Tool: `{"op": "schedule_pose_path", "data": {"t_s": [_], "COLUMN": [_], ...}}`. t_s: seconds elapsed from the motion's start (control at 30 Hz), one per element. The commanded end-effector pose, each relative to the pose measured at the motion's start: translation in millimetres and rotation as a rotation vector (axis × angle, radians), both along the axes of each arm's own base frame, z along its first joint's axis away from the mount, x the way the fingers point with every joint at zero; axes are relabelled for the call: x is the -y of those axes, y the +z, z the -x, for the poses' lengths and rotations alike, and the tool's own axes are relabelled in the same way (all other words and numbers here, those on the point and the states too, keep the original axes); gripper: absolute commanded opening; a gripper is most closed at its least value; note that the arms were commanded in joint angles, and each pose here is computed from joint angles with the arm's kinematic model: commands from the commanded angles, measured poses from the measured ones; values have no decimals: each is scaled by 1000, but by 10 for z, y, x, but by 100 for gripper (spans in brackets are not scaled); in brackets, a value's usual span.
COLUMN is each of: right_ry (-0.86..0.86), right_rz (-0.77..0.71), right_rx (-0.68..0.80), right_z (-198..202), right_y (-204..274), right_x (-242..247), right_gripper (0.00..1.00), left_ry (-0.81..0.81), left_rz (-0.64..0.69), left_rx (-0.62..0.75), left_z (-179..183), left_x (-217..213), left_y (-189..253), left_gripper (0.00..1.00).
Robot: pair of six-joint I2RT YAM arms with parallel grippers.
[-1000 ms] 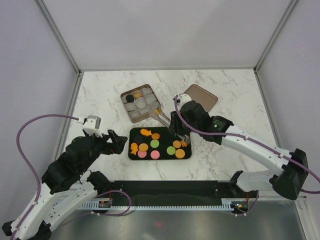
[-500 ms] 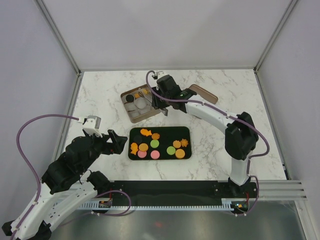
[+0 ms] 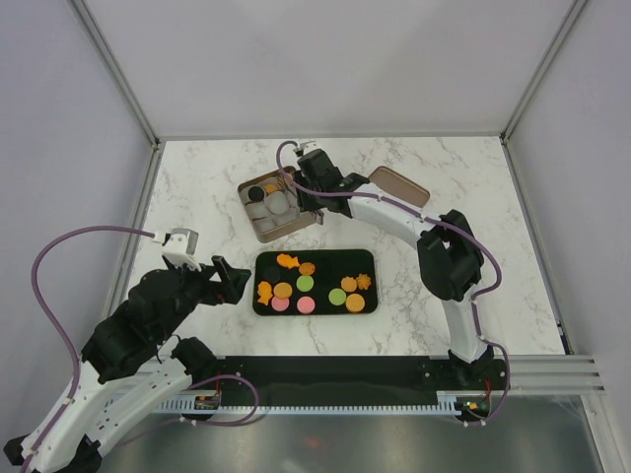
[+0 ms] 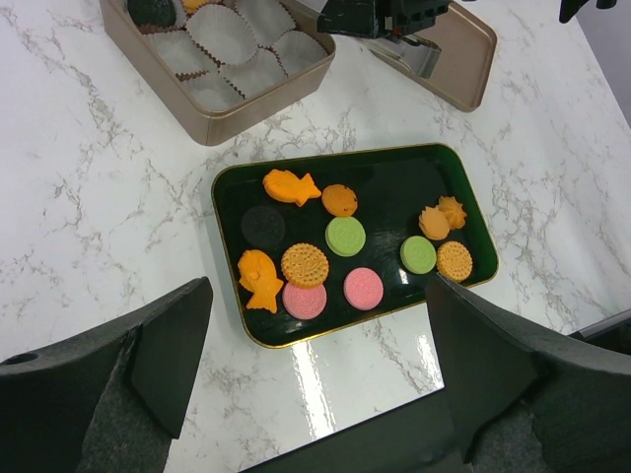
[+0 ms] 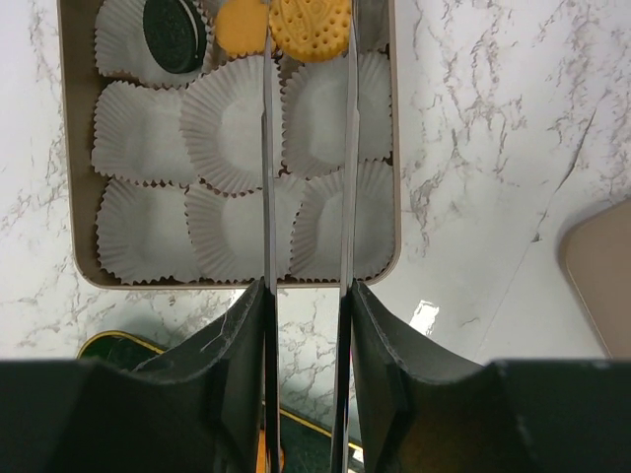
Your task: Pack the cookies
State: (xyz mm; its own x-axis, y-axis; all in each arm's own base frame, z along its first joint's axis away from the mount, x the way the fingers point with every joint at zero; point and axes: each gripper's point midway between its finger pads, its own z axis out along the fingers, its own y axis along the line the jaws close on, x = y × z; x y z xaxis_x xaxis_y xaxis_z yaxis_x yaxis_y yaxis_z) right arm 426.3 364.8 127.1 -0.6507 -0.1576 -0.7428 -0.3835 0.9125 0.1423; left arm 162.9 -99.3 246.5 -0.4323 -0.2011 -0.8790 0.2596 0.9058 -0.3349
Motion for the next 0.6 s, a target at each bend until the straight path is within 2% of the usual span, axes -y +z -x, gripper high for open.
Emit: {"op": "schedule_pose_path", "data": {"t_s": [0.0, 0.57], "right_ry": [-57, -62], "right_rz": [-42, -41], "right_rx": [86, 49], "right_z": [-228, -238], "right_y": [213, -12], "right_x": [10, -18], "right_gripper": [39, 41], "left_ry": [24, 21], "left_rz": [30, 23], "left_rx": [21, 16], "left_z": [-50, -55], "left_x": [6, 17], "left_y": [64, 50], "left_gripper": [97, 97]}}
